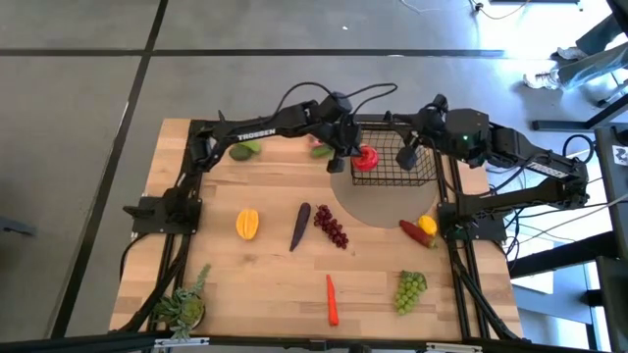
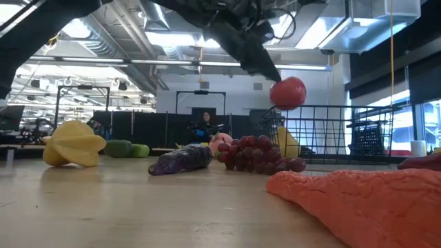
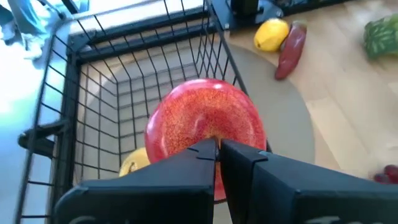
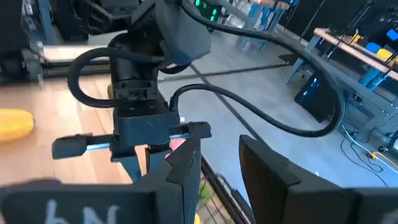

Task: Build produce basket
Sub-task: Put the red apple into the black wire basket

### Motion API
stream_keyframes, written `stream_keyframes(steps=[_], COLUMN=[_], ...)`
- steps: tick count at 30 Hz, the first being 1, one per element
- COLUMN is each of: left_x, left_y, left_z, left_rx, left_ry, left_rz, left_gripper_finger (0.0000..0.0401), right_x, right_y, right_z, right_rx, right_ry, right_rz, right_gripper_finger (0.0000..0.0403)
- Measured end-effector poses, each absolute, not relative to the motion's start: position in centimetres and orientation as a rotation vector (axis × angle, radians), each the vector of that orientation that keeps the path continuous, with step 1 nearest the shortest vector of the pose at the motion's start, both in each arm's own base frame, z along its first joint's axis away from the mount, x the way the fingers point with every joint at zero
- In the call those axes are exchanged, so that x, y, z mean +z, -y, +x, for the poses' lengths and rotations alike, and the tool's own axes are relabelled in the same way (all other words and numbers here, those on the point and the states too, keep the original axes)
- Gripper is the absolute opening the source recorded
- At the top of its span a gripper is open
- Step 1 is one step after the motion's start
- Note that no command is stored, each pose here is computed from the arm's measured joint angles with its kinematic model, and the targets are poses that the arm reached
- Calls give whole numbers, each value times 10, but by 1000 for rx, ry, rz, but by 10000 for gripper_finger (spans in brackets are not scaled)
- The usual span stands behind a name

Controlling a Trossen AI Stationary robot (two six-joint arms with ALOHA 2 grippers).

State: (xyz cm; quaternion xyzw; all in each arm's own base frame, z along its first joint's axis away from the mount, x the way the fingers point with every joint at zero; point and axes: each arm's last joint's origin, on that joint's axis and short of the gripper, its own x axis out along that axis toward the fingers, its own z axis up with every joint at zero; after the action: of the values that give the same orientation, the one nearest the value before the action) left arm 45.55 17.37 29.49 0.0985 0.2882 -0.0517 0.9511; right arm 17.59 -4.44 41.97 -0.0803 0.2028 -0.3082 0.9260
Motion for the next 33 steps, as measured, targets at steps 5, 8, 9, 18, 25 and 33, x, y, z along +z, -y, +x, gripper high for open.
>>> stream_keyframes(steps=[5, 8, 9, 18, 25, 33], left_x=[282, 278, 278, 259, 244, 242], left_y=[-177, -178, -178, -181, -184, -183], left_z=[462, 465, 465, 474, 478, 480], left_rx=[-91, -52, -51, -47, -45, -3], left_ry=[-602, -604, -602, -618, -642, -659], left_rz=[205, 221, 223, 182, 160, 180], left_gripper_finger=[0, 0, 0, 0, 0, 0], right_x=[418, 418, 418, 418, 418, 418], right_y=[44, 44, 44, 44, 44, 44], right_z=[176, 176, 175, 175, 175, 175], right_rx=[-631, -630, -630, -627, -627, -627], right_ry=[-429, -430, -430, -431, -431, -431], right_rz=[-163, -166, -166, -169, -169, -169], right_gripper_finger=[112, 112, 112, 112, 112, 112])
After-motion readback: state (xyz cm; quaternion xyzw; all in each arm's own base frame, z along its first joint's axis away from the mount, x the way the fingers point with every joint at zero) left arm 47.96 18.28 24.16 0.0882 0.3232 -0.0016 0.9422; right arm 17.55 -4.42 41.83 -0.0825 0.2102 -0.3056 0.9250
